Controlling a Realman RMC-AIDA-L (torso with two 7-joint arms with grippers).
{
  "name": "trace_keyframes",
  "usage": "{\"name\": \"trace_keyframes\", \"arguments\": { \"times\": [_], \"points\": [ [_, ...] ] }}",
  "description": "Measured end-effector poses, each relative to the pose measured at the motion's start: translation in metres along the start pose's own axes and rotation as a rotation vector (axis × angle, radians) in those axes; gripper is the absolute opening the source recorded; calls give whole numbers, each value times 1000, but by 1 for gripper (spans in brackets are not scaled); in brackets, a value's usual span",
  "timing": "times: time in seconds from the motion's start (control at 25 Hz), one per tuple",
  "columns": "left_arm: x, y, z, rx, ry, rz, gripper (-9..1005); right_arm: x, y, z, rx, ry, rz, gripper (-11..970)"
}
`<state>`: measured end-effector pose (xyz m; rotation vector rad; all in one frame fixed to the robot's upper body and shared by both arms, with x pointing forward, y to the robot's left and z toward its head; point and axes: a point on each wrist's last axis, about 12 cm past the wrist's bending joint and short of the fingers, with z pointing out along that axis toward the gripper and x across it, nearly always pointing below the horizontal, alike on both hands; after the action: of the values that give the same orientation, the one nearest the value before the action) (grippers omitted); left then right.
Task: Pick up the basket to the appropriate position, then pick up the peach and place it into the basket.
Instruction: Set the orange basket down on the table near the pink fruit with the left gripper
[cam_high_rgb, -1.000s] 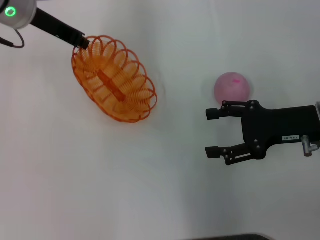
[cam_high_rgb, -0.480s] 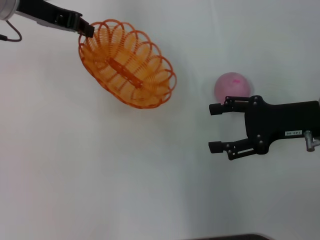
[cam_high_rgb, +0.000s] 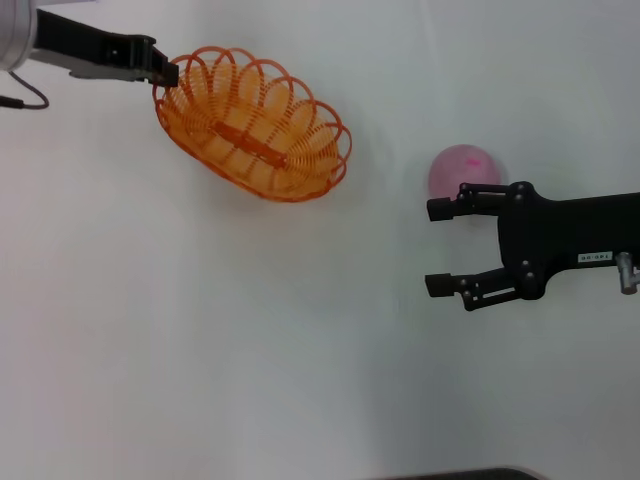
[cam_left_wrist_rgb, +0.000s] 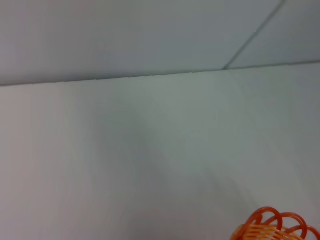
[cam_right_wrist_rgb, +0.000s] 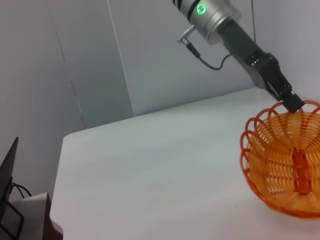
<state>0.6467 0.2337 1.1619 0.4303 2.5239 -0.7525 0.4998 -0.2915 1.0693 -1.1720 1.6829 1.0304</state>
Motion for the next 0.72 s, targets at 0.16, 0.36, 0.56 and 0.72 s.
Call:
{"name": "trace_keyframes", "arguments": {
  "times": [0.16,0.36,0.56,0.72],
  "points": [
    [8,6,4,-21,-39,-82,49,0,0,-1,3,2,0,942],
    [20,14,-1,14,-115,-207,46,-1,-4,-6,26,2,8,942],
    [34,19,-3,74,-193,-307,49,0,-9,-9,65,14,8,942],
    [47,19,2,82,-207,-363,52,0,-11,-13,80,17,8,942]
  ]
}}
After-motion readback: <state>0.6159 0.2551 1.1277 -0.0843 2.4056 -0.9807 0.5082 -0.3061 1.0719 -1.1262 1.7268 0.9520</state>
